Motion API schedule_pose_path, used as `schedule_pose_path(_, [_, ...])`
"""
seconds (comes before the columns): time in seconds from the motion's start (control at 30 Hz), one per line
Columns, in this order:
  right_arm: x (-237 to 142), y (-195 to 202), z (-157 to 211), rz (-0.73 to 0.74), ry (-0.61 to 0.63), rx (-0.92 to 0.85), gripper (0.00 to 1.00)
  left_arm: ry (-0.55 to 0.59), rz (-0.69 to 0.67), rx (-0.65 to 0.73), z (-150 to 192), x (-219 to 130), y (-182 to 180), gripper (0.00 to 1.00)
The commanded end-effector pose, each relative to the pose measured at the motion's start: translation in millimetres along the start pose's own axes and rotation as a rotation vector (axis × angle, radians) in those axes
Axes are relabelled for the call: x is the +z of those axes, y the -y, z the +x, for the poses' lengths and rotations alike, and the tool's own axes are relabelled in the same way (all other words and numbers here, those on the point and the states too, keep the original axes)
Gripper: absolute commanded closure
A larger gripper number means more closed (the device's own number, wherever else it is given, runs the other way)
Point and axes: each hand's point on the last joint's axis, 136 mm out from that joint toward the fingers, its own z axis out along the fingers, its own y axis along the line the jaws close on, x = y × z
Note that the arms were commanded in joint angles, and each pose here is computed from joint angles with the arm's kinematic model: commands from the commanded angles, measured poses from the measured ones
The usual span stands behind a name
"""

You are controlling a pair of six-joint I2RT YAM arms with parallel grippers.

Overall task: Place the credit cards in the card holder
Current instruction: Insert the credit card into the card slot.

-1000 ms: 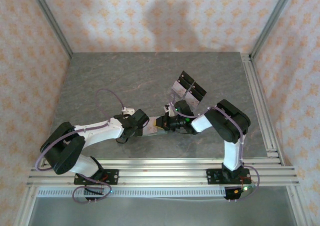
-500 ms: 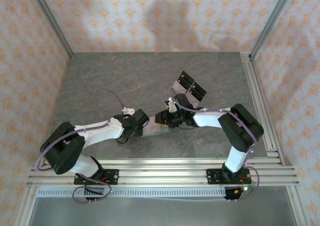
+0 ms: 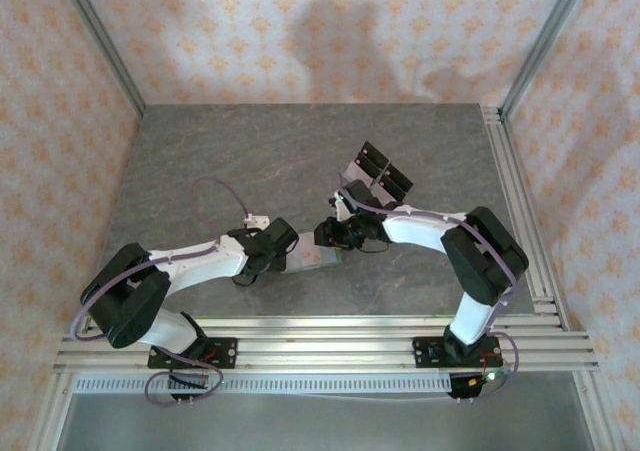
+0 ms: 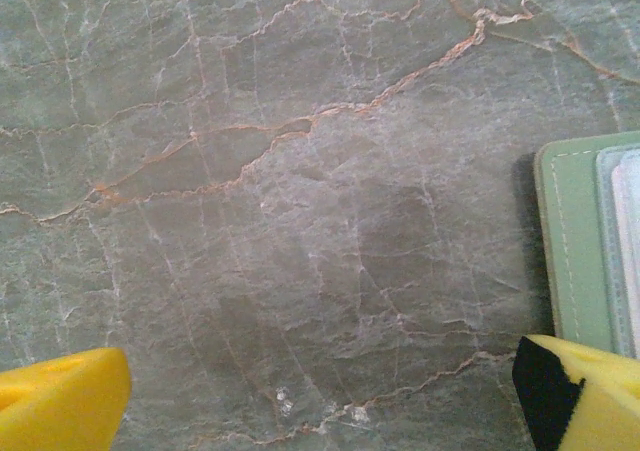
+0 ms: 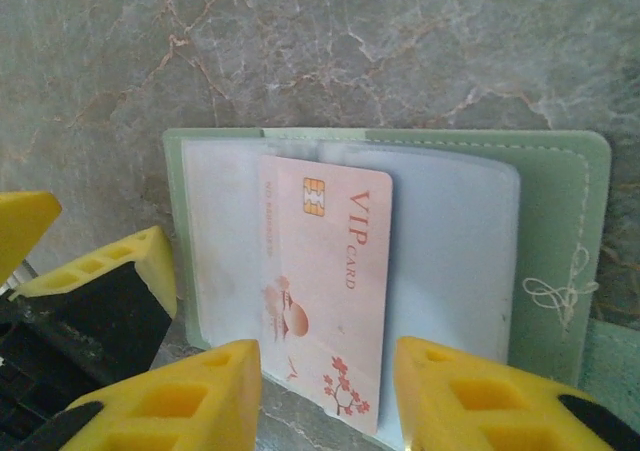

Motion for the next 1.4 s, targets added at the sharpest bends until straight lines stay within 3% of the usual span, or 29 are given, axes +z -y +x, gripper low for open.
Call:
schedule_pose_path(0.0, [3,4,-1,0.056,-0.015,-0.032,0.69,0.007,-0.023,-0.003,4,4,-4,0.0])
schedule_pose_path(0.2, [10,10,-4,0.091,-0.018,-0.028,0.86,0.007,-0.021,-0.006,4,4,-4,0.0])
schedule_pose_path(0.3, [14,15,-4,0.11,-0.022,-0.022,0.88,0.007,-0.021,-0.007,4,5,-3,0.0])
schedule_pose_path(1.37, [38,-10,-2,0.018,-0.066,-0.019,0.89,0.004,-0.017,-0.004,6,9,-2,0.0])
